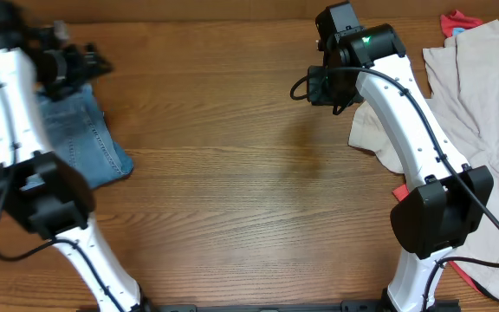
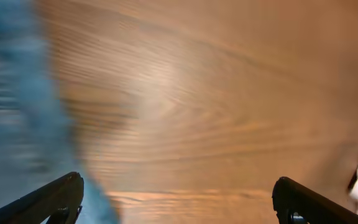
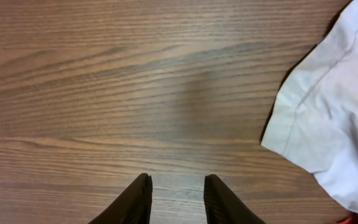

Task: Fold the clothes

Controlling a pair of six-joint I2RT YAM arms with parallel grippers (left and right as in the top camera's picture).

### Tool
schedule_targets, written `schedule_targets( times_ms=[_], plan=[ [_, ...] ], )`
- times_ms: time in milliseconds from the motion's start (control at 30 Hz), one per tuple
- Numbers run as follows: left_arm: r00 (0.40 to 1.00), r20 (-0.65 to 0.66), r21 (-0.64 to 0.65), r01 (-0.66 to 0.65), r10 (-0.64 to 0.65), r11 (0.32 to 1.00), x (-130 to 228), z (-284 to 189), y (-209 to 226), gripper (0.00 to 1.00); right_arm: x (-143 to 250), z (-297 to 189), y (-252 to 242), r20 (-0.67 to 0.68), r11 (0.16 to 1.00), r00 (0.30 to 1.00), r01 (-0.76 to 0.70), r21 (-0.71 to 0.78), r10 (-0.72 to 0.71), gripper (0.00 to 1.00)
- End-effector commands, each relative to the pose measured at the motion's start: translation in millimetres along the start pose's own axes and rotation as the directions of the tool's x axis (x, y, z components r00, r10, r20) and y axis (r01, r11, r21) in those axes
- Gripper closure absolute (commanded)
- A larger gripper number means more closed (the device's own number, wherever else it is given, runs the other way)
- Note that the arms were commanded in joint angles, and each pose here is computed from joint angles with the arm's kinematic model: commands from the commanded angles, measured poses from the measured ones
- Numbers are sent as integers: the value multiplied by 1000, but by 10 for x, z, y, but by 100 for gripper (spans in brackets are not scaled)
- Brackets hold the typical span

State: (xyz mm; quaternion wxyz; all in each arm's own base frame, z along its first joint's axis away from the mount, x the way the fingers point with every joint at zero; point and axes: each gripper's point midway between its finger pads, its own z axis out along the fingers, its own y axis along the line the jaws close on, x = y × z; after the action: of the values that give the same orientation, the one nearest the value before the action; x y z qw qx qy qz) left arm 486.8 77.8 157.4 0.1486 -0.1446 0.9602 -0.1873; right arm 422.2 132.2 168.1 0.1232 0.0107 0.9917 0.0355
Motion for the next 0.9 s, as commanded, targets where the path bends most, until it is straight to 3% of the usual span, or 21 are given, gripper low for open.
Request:
schedule_targets(
  times_ms=[0, 167, 333, 467, 667, 867],
  plan=[
    [994, -109, -87, -22, 13, 996, 309, 311, -90, 0, -34, -99, -6, 19, 1000, 1000, -11, -11, 11, 68],
    [963, -270, -106, -34, 4, 994, 822, 763, -170, 0, 27, -98, -27, -5, 1000, 1000, -10, -2, 10, 68],
    [921, -381, -150, 27, -83, 988, 1230, 945, -19, 0, 43, -98, -33, -12, 1000, 1000, -10, 0, 10, 68],
    [888, -432, -294, 27, -158, 955, 1516, 1003, 314, 0, 43, -98, -33, -12, 1000, 1000, -10, 0, 10, 68],
    [870, -398, -482, 72, -291, 873, 1628, 879, 783, 0, 52, -98, -36, -16, 1000, 1000, -10, 2, 10, 68],
    [860, -327, -547, 167, -393, 821, 1577, 691, 1141, 1, 50, -98, -36, -14, 1000, 1000, -10, 2, 10, 68]
  ],
)
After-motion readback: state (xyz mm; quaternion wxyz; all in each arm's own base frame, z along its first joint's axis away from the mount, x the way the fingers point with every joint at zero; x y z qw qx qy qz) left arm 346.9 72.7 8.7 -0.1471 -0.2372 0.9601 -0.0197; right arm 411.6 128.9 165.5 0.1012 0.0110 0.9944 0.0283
